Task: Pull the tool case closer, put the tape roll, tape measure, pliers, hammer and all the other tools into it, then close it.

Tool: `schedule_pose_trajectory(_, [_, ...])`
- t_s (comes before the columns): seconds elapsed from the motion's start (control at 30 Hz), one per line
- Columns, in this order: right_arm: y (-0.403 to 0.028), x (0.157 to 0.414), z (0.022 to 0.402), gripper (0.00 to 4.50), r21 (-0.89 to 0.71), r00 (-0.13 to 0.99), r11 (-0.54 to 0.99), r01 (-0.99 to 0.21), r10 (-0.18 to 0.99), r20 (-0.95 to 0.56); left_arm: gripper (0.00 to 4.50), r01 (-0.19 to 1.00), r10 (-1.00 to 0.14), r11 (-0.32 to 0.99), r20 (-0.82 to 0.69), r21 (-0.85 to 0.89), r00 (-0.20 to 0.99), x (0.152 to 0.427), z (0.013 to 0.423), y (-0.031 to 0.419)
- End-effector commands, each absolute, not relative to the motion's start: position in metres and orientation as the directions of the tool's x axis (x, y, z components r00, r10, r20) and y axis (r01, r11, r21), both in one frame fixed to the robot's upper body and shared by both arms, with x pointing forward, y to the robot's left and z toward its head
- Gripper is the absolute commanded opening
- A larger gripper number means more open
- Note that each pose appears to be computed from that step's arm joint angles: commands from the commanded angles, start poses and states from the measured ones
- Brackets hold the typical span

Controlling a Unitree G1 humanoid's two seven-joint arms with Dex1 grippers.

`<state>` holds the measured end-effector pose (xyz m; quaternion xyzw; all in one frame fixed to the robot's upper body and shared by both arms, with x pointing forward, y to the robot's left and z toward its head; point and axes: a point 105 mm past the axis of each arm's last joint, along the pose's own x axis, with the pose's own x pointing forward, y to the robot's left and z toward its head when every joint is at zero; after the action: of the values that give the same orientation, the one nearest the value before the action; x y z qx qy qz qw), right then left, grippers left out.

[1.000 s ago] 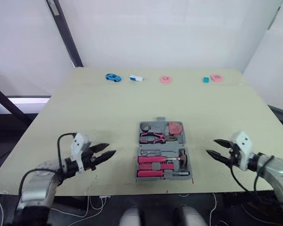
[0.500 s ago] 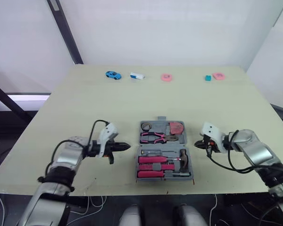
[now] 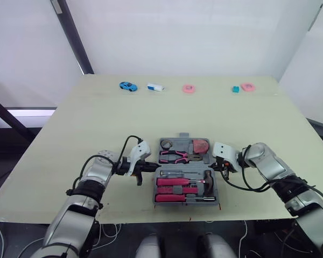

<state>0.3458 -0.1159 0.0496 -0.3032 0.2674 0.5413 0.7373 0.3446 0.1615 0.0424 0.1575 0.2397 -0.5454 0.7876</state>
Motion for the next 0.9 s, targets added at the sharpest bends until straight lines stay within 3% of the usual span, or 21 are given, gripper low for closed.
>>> schedule_pose_trajectory(0.03, [-0.099,0.341,0.057,0.03,-0.164,0.227,0.157,-0.974,0.679,-0.698,0.0,0.949,-0.8,0.316,-0.54,-0.006,0.263,0.342,0.044,0.151])
schedule_pose_trajectory(0.9, [-0.107,0.324,0.051,0.03,-0.136,0.215,0.169,-0.976,0.677,-0.704,0.0,0.946,-0.801,0.321,-0.546,-0.045,0.245,0.316,0.034,0.152])
